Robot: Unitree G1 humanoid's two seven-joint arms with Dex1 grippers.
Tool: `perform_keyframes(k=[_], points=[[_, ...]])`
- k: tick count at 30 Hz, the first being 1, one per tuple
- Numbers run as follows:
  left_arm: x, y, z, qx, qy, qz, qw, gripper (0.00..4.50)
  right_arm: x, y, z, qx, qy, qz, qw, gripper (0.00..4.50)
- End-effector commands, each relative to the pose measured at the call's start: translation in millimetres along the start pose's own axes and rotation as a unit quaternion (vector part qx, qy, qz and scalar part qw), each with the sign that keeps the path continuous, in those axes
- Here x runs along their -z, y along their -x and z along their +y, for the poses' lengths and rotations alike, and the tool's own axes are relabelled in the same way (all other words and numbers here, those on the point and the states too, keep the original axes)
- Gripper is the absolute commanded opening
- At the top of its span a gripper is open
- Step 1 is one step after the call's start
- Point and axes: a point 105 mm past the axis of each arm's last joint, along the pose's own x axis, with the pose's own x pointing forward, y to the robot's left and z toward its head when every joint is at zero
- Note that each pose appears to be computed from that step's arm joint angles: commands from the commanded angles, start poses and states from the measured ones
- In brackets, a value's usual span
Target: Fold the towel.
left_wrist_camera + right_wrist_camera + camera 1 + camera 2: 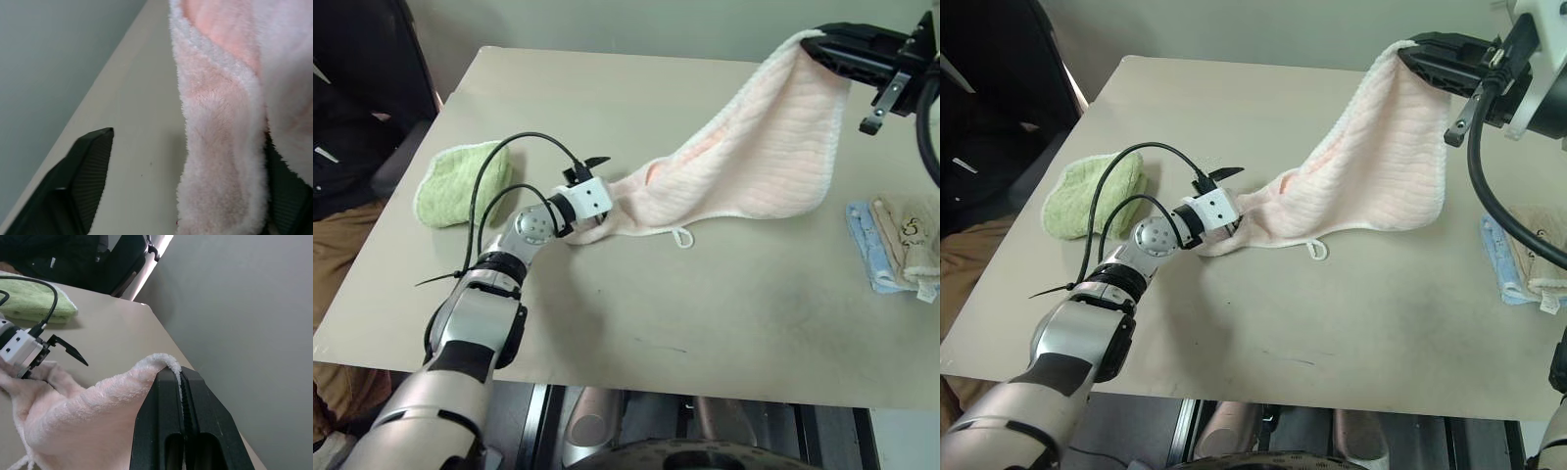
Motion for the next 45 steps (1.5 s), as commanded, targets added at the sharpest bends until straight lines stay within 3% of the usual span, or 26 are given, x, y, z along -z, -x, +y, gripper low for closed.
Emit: perform_keyframes(k=[1, 8, 9, 17, 25, 30, 37, 40, 45], points=[[-5, 2, 6, -0.006, 0.024, -0.02, 1.0, 2.8, -12, 7, -8, 0.023, 0.029, -0.009, 0.999, 0.0], [-4, 6, 21, -0.037, 0.068, -0.026, 0.997, 0.17, -8, 6, -7, 0.024, 0.026, -0.006, 0.999, 0.0], [-4, 7, 23, -0.041, 0.076, -0.028, 0.996, 0.05, -7, 6, -7, 0.024, 0.027, -0.003, 0.999, 0.0], [-9, 17, 51, -0.048, 0.246, -0.095, 0.964, 0.05, -4, 7, -8, 0.029, 0.025, 0.0, 0.999, 0.0], [-24, 27, 82, -0.032, 0.329, -0.163, 0.929, 0.05, 5, 8, -11, 0.039, 0.015, 0.005, 0.999, 0.0], [-28, 32, 81, 0.019, 0.342, -0.169, 0.924, 0.05, 9, 7, -12, 0.043, 0.012, 0.008, 0.999, 0.0], [-22, 36, 85, 0.048, 0.377, -0.131, 0.916, 0.05, 16, 9, -16, 0.047, 0.009, 0.021, 0.999, 0.0], [-11, 39, 80, 0.093, 0.403, -0.058, 0.909, 0.05, 23, 13, -16, 0.04, 0.006, 0.037, 0.999, 0.0], [-2, 59, 85, 0.145, 0.373, 0.023, 0.916, 0.05, 41, 24, -11, 0.007, -0.003, 0.081, 0.997, 0.0]])
